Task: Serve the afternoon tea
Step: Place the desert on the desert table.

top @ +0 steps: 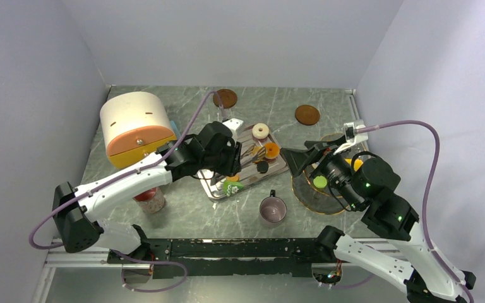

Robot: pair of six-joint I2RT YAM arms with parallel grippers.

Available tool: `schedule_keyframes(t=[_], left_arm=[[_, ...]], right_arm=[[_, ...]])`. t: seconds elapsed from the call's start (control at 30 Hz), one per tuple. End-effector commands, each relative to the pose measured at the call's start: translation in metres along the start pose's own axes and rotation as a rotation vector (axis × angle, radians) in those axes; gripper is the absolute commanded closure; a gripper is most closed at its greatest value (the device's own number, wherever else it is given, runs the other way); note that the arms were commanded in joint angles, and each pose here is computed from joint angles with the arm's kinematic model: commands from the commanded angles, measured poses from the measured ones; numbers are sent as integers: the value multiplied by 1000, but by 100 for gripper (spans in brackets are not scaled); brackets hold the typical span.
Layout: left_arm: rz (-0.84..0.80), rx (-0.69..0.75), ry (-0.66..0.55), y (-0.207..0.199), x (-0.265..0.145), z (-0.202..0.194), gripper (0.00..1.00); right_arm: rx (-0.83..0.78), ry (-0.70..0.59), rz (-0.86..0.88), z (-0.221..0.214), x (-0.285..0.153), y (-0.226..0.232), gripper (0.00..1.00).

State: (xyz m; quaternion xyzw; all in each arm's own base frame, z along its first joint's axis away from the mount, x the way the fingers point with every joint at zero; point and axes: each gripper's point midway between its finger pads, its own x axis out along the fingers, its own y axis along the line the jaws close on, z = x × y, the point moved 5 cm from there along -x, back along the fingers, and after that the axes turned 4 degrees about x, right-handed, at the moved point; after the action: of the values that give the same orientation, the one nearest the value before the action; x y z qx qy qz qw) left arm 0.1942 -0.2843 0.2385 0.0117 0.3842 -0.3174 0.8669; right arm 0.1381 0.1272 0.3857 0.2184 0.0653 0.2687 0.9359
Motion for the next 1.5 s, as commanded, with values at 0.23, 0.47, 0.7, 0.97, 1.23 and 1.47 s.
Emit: schedule_keyframes(t=[0.23,0.47,0.7,0.97,1.23,1.47], left_arm=[[-253,44,-51,-77,-22,17,62],[-336,54,-102,-111,-32,23,62],[-398,54,-111,-126,-37,25,62],[-470,61,-100,-152,-25,26,63],[-520,72,-83,-178,-8,24,64],[-542,85,-68,-193,7,22,64]], right_arm=[[24,-51,39,18,-4,10,2],[32,-62,46,22,-7,11,2],[41,-69,48,24,-10,11,2],[45,-66,60,24,-8,13,2],[45,-72,71,29,-10,16,2],[43,-79,78,33,-12,18,3]])
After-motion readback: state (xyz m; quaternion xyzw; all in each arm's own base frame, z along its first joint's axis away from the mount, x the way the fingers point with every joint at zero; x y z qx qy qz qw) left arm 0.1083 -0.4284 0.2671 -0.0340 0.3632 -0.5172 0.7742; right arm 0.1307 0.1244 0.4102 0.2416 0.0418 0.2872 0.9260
